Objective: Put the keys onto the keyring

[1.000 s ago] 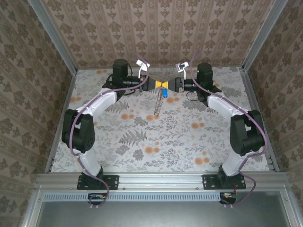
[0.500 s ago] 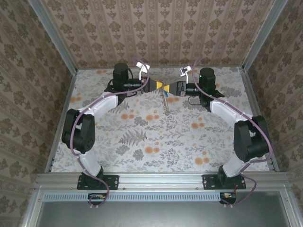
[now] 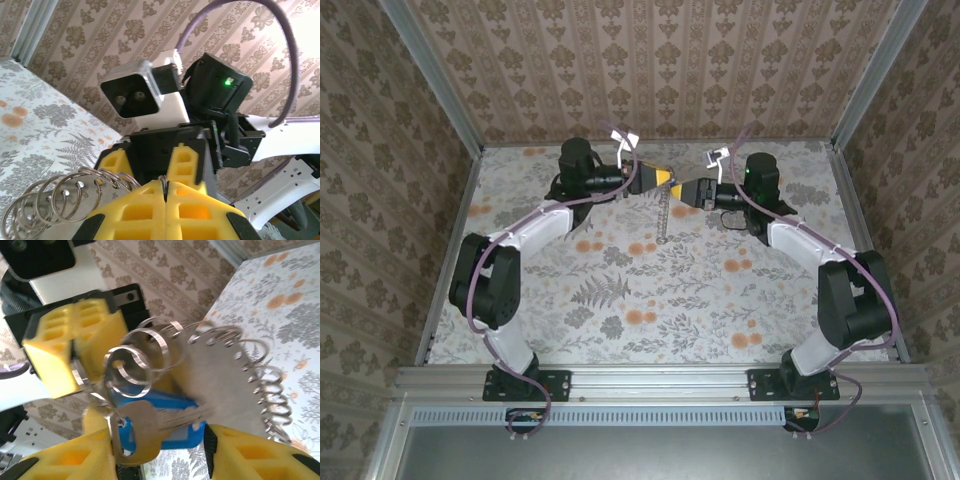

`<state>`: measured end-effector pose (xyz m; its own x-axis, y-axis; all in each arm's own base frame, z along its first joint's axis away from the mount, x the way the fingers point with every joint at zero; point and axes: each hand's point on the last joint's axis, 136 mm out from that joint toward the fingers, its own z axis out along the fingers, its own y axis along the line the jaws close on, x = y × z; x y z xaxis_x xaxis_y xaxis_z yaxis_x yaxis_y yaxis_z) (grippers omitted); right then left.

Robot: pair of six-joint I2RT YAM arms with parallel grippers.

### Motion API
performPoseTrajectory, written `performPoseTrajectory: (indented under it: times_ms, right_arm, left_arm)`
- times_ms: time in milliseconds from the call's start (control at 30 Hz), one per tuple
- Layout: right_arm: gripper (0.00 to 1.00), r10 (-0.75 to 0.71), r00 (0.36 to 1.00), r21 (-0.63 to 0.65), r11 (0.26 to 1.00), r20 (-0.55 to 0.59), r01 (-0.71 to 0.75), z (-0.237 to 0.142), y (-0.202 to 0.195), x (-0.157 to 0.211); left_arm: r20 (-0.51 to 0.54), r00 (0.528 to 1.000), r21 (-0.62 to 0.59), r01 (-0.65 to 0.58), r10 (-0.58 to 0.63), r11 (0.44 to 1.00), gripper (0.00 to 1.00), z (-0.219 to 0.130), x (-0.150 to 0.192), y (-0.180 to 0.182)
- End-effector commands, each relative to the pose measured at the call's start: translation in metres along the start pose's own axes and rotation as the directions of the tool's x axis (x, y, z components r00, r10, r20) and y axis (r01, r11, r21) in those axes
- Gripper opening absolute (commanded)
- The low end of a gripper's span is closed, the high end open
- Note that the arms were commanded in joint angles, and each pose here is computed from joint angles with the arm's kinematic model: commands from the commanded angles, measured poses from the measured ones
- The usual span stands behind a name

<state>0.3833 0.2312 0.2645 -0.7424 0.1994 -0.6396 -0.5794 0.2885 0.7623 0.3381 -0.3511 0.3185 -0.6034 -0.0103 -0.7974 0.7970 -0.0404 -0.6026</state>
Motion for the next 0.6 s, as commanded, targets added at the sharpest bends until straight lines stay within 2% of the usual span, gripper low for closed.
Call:
performPoseTrajectory:
  times_ms: [0,267,567]
  right_arm:
    - [0.48,-0.027,0.995,0.04,0.999,0.099,0.023,-0.019,0.0,-0.017]
    - [0.48,-0.021,0.982,0.068,0.998,0.187,0.008,-0.038,-0.002,-0.015]
    - [0.5,-0.053,0.978,0.055,0.998,0.2,0.043,-0.039,0.014,-0.014]
  left_arm:
    - [0.048,0.996,0.037,-0.072,0.07,0.997,0.0,-0.005,-0.017,-0.026]
    - [0.068,0.996,0.036,-0.057,0.055,0.998,0.0,-0.006,-0.017,-0.026]
    - [0.083,0.996,0.044,-0.045,0.041,0.998,0.0,-0.007,-0.016,-0.027]
